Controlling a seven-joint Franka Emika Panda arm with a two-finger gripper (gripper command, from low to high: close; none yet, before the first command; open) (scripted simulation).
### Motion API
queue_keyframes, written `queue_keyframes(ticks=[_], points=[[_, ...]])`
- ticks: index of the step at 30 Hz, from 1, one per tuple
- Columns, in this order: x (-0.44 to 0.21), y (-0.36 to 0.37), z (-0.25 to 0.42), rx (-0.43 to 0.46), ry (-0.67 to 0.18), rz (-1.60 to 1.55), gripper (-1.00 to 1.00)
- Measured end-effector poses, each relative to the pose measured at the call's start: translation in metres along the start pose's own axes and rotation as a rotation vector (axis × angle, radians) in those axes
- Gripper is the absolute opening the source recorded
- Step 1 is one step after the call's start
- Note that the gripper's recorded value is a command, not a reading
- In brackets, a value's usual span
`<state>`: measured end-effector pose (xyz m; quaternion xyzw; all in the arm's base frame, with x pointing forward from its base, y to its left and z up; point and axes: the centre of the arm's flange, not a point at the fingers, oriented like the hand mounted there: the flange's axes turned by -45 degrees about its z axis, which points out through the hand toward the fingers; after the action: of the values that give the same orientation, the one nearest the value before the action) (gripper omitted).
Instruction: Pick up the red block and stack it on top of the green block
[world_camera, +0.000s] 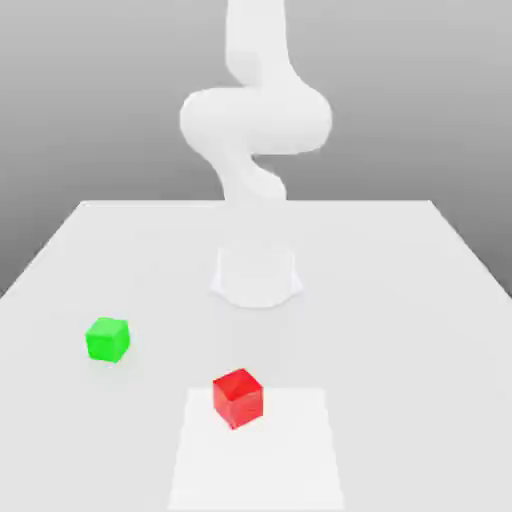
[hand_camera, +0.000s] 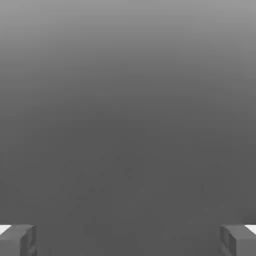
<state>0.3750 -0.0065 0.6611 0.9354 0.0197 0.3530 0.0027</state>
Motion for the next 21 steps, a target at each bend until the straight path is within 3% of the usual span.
queue_keyframes(ticks=[9, 17, 21], points=[[-0.111, 0.01, 0.202, 0.073, -0.329, -0.242, 0.0], [-0.29, 0.009, 0.314, 0.196, -0.648, -0.493, 0.0], [-0.335, 0.007, 0.346, 0.22, -0.692, -0.533, 0.0]])
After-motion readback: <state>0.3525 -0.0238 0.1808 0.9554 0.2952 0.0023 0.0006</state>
